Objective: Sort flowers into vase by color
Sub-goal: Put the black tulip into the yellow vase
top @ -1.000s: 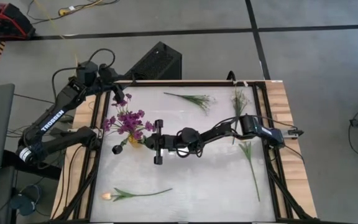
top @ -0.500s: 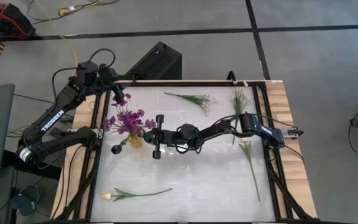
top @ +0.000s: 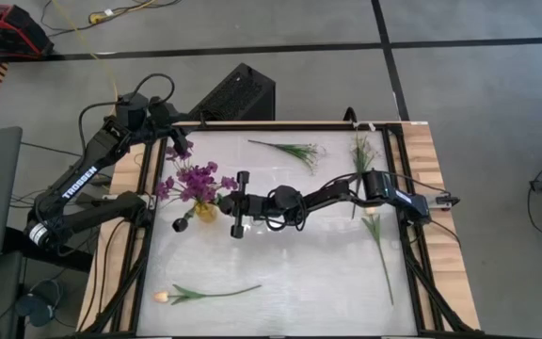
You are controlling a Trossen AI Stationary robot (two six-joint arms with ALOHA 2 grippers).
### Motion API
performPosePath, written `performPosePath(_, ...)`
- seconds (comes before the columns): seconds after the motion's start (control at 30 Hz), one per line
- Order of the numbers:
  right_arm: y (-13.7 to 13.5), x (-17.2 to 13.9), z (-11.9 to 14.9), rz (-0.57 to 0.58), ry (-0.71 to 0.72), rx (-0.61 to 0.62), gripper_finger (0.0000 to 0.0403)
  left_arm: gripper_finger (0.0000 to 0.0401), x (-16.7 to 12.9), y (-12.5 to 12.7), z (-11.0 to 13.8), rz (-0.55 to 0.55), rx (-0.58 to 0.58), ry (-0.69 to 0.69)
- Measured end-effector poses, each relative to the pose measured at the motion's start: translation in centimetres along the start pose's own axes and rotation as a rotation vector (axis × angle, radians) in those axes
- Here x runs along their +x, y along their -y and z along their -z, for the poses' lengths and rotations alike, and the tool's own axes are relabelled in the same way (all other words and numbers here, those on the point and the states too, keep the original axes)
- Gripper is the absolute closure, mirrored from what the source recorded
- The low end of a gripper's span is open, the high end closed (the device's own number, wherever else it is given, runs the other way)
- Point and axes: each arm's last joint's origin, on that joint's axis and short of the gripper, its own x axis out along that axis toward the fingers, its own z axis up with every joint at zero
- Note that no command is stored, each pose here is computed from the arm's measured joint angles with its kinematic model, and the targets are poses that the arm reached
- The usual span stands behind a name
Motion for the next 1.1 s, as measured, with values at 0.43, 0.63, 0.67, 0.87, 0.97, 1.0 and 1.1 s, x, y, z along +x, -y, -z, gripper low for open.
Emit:
performPosePath(0.43, 0.0, 0.0, 0.3, 0.014, -0.036, 0.001, 0.0381, 0.0228, 0.0, 0.0, 0.0, 0.000, 0.000, 0.000)
performPosePath(0.63, -0.1, 0.0, 0.8, 0.001, -0.088, 0.052, 0.0381, 0.0228, 0.0, 0.0, 0.0, -0.001, 0.000, 0.000)
performPosePath(0.67, 0.0, 0.0, 0.9, 0.001, -0.096, 0.060, 0.0381, 0.0228, 0.0, 0.0, 0.0, -0.001, 0.000, 0.000)
performPosePath(0.87, 0.7, 0.4, 1.3, 0.009, -0.133, 0.124, 0.0381, 0.0228, 0.0, 0.0, 0.0, -0.007, 0.000, -0.001)
performPosePath(0.97, 1.0, 1.4, 1.4, -0.002, -0.197, 0.132, 0.0380, 0.0228, 0.0, 0.0, 0.0, -0.007, 0.000, -0.002)
performPosePath(1.0, 1.0, 1.7, 1.5, -0.010, -0.227, 0.132, 0.0380, 0.0228, 0.0, 0.0, 0.0, -0.007, 0.000, -0.002)
performPosePath(1.1, 1.1, 2.9, 1.5, -0.034, -0.312, 0.133, 0.0380, 0.0228, 0.0, 0.0, 0.0, -0.007, 0.000, -0.002)
